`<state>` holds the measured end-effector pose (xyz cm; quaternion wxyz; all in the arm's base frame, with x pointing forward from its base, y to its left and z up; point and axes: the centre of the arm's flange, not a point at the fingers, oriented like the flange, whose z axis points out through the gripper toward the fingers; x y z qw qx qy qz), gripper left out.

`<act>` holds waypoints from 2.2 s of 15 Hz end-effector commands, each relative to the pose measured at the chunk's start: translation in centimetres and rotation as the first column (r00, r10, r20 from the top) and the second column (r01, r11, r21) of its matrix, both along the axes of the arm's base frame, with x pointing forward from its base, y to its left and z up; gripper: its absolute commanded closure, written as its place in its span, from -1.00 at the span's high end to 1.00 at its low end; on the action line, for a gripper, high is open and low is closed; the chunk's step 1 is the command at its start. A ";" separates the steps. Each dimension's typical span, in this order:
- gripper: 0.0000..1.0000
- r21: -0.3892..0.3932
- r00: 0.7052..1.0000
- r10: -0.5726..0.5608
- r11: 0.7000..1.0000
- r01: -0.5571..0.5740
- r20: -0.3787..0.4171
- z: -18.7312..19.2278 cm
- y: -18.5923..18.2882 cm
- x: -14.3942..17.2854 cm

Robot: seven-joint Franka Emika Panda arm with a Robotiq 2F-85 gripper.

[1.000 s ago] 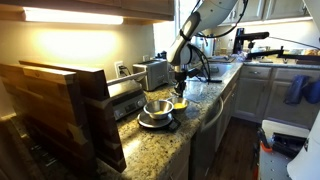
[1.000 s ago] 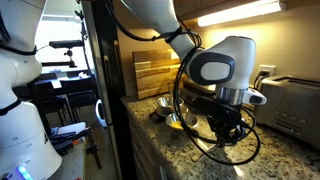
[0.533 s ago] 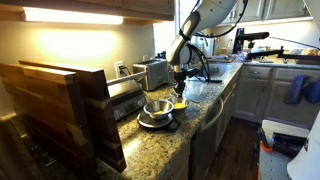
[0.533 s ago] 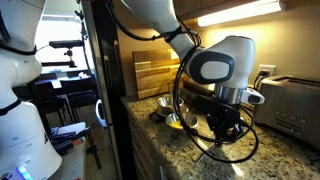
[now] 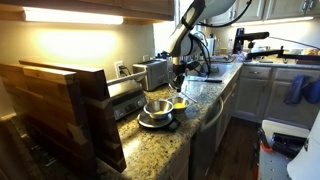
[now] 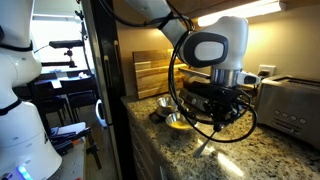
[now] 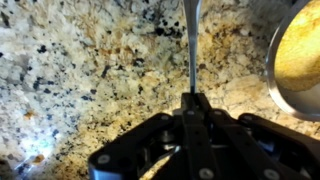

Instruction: Use the spoon on the counter to scoop some of the contents in the bowl on the left into the bowl on the right

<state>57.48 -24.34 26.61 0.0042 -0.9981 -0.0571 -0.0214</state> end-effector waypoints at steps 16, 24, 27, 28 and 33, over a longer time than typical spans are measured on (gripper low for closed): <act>-0.24 -0.041 0.995 -0.050 0.998 0.054 0.088 -2.9 -2.0 -2.7; 0.79 -0.025 0.999 -0.005 1.000 0.007 0.053 -2.6 0.5 -2.8; 1.00 -0.020 0.999 0.012 1.000 -0.011 0.041 -3.5 0.3 -2.7; 1.00 -0.018 0.999 0.017 1.000 -0.017 0.039 -3.8 0.3 -2.5; 1.00 -0.030 0.998 0.055 0.998 -0.055 0.026 -5.1 0.0 -1.9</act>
